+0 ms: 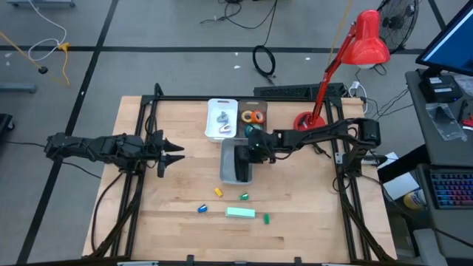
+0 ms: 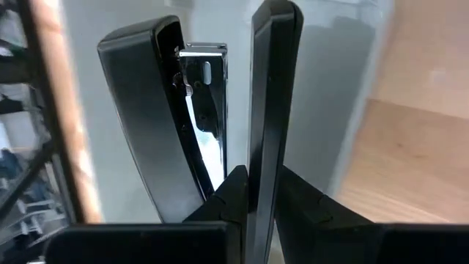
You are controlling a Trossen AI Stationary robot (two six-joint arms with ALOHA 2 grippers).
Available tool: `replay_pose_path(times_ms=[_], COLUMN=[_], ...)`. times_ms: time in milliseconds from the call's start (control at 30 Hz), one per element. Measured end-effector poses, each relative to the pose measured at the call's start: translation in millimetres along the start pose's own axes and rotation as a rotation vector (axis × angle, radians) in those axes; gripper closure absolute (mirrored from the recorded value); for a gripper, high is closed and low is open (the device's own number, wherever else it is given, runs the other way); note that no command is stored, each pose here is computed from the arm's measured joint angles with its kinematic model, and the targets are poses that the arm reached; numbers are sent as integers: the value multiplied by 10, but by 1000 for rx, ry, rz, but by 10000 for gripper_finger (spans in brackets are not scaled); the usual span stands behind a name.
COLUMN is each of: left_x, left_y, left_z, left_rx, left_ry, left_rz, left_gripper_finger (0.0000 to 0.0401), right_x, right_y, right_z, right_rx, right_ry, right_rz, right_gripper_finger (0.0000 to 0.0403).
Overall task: Pick and place Stapler, Stapler remover, tape
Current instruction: Put the black stapler into the gray bin, then put the light green stapler into the gray bin
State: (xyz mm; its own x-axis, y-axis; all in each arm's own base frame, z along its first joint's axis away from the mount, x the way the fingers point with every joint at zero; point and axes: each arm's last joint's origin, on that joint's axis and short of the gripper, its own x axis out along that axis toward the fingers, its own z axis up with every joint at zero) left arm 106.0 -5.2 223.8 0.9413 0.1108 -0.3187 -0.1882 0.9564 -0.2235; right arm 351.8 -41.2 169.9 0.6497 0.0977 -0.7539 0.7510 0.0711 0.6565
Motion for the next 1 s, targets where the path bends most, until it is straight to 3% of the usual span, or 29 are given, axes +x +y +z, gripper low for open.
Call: replay_pose_path(times_ms=[267,533,800,1000], left_x=[0,1,1,1], left_y=[0,0,0,0], left_z=[0,-1,-1,-1], left_rx=[1,1,1,1], left_ry=[0,1,1,1], left_rz=[0,0,0,0], left_gripper_finger=[235,235,235,235], right_x=[0,-11,-11,-99], right_y=[-11,-32,-25,61], right_z=[19,40,41,40], right_rx=[15,46,44,6], right_ry=[0,0,-1,-12], right_rz=[-4,-23,-16,51], right_gripper_finger=[367,312,326,350])
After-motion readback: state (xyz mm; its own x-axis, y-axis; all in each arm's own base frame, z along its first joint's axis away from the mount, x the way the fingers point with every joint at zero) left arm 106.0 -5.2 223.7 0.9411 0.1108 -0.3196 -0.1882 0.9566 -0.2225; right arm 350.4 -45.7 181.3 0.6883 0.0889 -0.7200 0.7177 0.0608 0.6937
